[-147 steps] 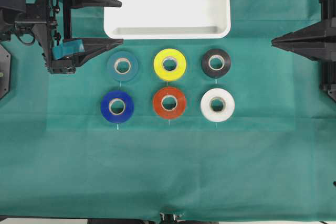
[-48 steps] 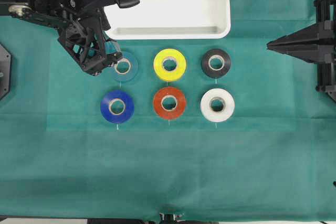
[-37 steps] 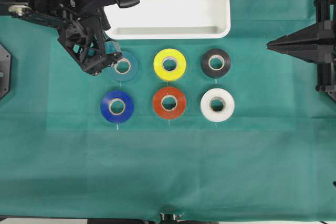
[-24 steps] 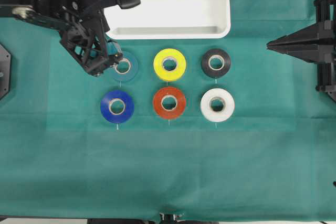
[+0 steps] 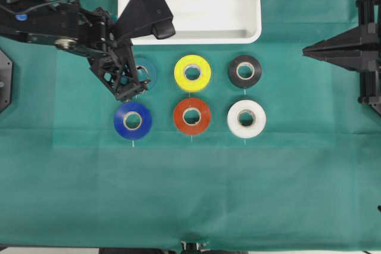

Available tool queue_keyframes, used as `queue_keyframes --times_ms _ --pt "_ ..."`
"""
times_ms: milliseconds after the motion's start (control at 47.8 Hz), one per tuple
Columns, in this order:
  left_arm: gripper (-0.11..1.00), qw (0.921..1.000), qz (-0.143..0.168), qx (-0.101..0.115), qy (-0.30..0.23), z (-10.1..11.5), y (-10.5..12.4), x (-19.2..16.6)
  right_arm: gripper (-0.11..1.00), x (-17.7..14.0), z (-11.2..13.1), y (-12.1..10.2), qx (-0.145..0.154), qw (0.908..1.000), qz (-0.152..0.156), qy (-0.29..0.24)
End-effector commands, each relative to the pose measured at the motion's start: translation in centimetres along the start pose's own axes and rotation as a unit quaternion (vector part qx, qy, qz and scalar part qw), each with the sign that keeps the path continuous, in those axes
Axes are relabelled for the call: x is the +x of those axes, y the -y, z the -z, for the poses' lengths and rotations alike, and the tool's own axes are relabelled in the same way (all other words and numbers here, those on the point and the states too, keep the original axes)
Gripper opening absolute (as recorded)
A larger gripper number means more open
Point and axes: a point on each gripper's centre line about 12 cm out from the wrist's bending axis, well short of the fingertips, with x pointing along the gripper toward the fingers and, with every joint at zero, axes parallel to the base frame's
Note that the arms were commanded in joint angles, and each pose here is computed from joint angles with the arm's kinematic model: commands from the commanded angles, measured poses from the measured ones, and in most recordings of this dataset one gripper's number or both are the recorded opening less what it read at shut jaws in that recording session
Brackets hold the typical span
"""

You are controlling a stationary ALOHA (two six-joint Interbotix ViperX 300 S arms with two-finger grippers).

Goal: Place the tape from the fixed location into the white case.
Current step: 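Lower the open left gripper into the teal roll's center hole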

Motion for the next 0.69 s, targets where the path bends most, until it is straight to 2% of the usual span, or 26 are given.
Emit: queue_keyframes --times_ms 0,335,544,669 --pt "0.99 0.9999 0.006 -0.001 0.011 -0.3 0.3 0.2 0.0 0.2 -1.1 0.0 0.002 0.9999 0.0 0.013" --pt "0.99 0.9999 0.008 -0.002 0.006 -0.3 1.0 2.4 0.0 0.3 -1.1 0.0 0.002 0.9999 0.0 0.012" --pt "0.99 0.9999 0.003 -0.016 -0.007 0.1 1.1 3.5 0.0 0.2 -1.0 0.0 0.002 0.9999 0.0 0.012" --pt "0.99 0.9998 0.001 -0.016 -0.011 0.3 1.2 4.1 0.0 0.2 -1.1 0.0 0.002 0.9999 0.0 0.012"
